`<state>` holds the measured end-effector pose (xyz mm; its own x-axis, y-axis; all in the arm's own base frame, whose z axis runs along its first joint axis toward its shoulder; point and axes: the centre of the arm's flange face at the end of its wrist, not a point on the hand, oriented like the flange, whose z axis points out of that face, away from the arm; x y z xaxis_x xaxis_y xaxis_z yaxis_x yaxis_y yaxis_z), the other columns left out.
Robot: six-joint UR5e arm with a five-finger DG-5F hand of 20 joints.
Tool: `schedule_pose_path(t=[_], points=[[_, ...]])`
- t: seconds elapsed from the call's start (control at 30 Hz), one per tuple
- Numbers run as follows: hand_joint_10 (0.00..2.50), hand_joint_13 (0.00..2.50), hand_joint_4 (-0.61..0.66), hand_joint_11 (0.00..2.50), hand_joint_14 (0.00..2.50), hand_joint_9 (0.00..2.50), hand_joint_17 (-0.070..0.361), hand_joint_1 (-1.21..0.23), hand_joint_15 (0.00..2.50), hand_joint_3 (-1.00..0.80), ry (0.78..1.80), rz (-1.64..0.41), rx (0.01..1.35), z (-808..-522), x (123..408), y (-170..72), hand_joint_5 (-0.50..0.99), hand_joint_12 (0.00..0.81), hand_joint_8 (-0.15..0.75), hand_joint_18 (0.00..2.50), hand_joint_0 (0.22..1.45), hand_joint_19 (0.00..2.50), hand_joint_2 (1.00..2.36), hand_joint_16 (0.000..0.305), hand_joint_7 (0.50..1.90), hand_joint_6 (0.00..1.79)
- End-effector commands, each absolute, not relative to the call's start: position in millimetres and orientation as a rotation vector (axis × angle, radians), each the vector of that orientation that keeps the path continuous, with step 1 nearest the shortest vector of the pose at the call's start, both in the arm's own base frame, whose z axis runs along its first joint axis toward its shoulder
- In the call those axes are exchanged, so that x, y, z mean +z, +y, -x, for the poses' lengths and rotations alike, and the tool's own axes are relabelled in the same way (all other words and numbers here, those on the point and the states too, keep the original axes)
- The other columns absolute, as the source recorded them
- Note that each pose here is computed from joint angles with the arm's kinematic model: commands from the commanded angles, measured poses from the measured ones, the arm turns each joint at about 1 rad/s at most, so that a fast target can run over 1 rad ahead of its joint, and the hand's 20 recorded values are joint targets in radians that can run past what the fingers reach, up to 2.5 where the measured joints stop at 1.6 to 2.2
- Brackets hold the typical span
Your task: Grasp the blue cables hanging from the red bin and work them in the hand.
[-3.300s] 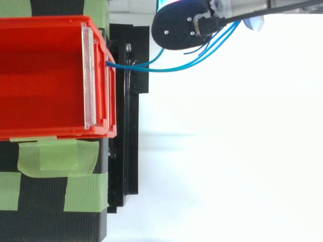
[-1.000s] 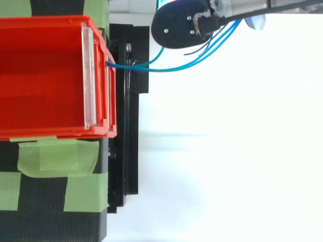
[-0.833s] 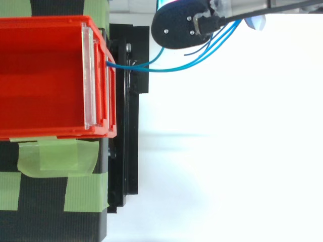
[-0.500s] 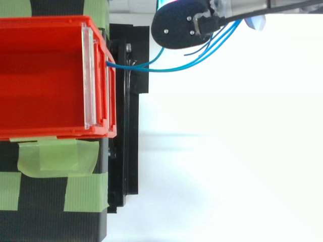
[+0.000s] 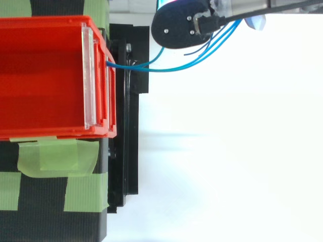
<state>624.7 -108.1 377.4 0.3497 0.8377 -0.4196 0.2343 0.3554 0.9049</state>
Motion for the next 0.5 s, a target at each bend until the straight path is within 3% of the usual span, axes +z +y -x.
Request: schedule_pose_path(t=[0.0, 0.47], points=[[2.50, 0.98, 0.30, 2.50, 2.50, 0.73, 0.120, -0.63, 1.52, -0.23, 1.184, -1.178, 0.538, -624.6, 377.6, -108.2, 0.45, 0.505, 0.438, 1.45, 0.93, 1.02, 1.02, 0.053, 1.39, 0.26], [2.50, 0.98, 0.30, 2.50, 2.50, 0.73, 0.121, -0.63, 1.52, -0.23, 1.186, -1.178, 0.539, -625.0, 376.7, -108.0, 0.45, 0.498, 0.444, 1.46, 0.93, 1.02, 1.02, 0.054, 1.39, 0.25]])
